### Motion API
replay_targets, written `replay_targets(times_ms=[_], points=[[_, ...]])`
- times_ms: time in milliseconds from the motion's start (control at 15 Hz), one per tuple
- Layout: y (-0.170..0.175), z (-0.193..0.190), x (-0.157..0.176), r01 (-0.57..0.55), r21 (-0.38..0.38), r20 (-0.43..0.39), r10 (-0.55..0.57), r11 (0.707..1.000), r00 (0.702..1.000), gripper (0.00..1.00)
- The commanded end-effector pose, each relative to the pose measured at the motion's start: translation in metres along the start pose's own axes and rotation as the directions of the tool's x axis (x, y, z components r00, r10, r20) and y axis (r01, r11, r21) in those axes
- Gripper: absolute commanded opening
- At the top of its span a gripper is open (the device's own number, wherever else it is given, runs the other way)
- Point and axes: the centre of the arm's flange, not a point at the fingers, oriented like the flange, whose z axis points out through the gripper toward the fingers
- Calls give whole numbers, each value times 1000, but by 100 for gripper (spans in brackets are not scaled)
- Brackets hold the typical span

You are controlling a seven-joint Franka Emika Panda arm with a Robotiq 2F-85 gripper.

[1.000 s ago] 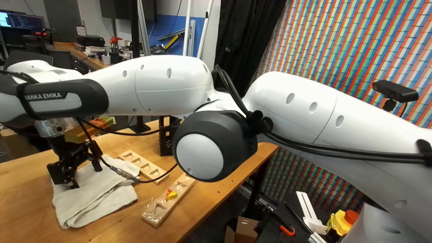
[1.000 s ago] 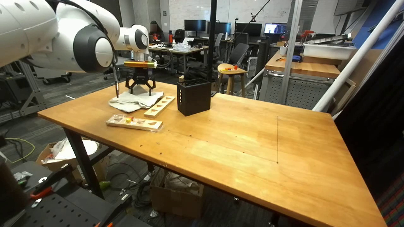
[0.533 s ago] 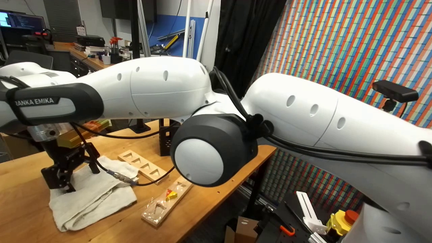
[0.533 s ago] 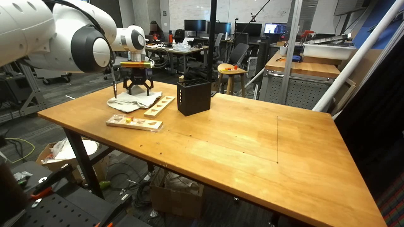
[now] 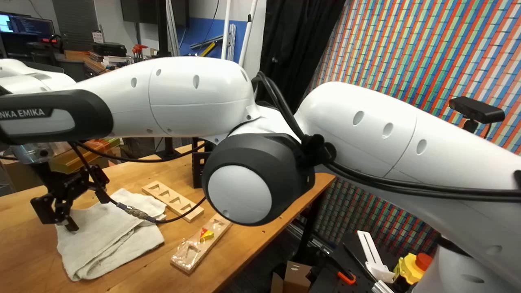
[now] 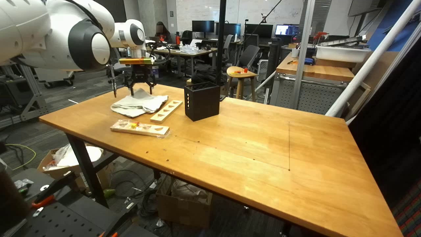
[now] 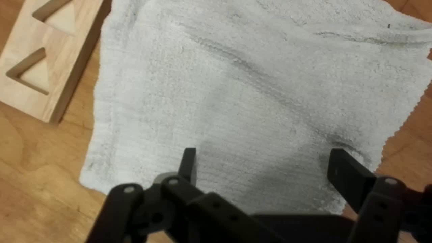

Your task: Pick up the cloth and put it in the box, then remove it and fold it on the table

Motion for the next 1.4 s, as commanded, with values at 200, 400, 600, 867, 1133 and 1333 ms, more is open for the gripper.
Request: replay_targets(times_ms=[200,400,600,867,1133,1333], points=[[-19,-11,-76,-40,-24,-32,39,999,999,100],[-23,-3,-73,-51,-10,-32,51,999,998,100],[-28,0,-72,-57,-5,-34,57,998,998,99],[-43,-12,-71,19,29,-83,-17,999,996,99],[-66,-23,-65,66,0,-117,-66,998,991,100],[-78,-24,-64,69,4,-123,-68,998,990,100]])
